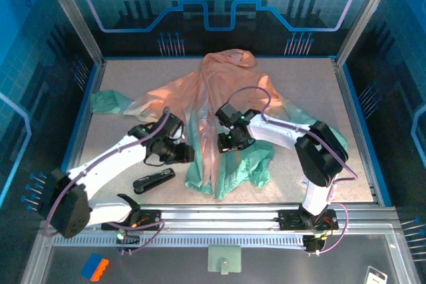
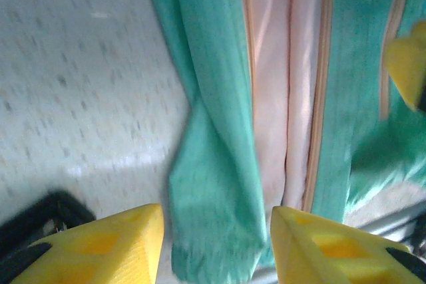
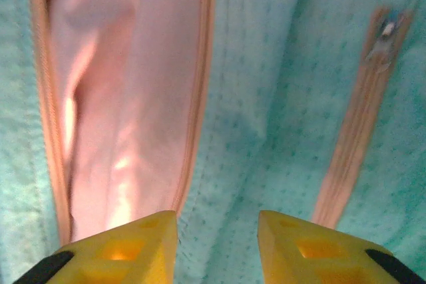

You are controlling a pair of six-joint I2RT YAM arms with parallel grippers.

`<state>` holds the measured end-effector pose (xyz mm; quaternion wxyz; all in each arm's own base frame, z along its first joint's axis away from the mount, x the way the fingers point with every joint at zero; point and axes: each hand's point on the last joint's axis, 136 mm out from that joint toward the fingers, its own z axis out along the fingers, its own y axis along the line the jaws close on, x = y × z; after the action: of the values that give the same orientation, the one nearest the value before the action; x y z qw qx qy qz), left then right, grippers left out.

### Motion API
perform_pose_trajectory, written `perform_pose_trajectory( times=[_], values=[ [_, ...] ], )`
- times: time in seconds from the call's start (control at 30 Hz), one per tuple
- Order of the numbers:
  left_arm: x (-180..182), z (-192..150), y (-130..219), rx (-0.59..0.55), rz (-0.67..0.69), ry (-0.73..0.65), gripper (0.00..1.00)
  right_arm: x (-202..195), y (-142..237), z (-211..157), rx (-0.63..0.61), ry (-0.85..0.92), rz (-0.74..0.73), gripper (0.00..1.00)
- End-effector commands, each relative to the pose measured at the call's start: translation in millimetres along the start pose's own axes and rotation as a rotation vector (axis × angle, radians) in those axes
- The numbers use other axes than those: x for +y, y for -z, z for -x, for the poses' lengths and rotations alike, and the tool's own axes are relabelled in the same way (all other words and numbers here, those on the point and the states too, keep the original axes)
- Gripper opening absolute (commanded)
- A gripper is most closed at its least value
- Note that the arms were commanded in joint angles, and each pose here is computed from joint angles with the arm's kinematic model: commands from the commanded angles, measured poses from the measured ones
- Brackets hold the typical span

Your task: Zip up the jacket

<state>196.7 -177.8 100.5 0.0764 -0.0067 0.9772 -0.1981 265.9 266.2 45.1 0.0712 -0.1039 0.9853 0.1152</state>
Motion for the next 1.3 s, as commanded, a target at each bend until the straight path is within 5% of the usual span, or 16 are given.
perform_pose_trajectory(
  times=[0.0, 0.37, 0.67, 0.8, 0.9, 1.27],
  values=[
    [13.3, -20.9, 6.9, -0.038, 0.136, -0.013, 0.49, -3.8, -13.6, 1.5, -0.002, -0.041, -0.003, 0.37],
    [-24.9, -34.9, -28.4, -0.112, 0.316, -0.298, 0.49, -25.8, -38.0, 14.5, -0.001, -0.081, -0.029, 0.35],
    [-30.2, -53.3, -76.9, -0.036, 0.351, -0.32, 0.48, -43.8, -34.6, 18.2, -0.016, -0.104, -0.028, 0.35],
    [-20.9, -45.7, -64.1, -0.081, 0.41, -0.285, 0.14, -52.0, -34.8, 23.6, -0.027, -0.105, -0.028, 0.35],
    [-34.2, -34.8, -49.4, -0.129, 0.314, -0.262, 0.0, -60.0, -31.9, 33.7, -0.046, -0.109, -0.024, 0.35],
    [-59.2, -4.6, -19.6, -0.189, -0.124, -0.084, 0.0, -62.2, 14.2, 57.7, -0.181, -0.104, 0.032, 0.36]
  ],
)
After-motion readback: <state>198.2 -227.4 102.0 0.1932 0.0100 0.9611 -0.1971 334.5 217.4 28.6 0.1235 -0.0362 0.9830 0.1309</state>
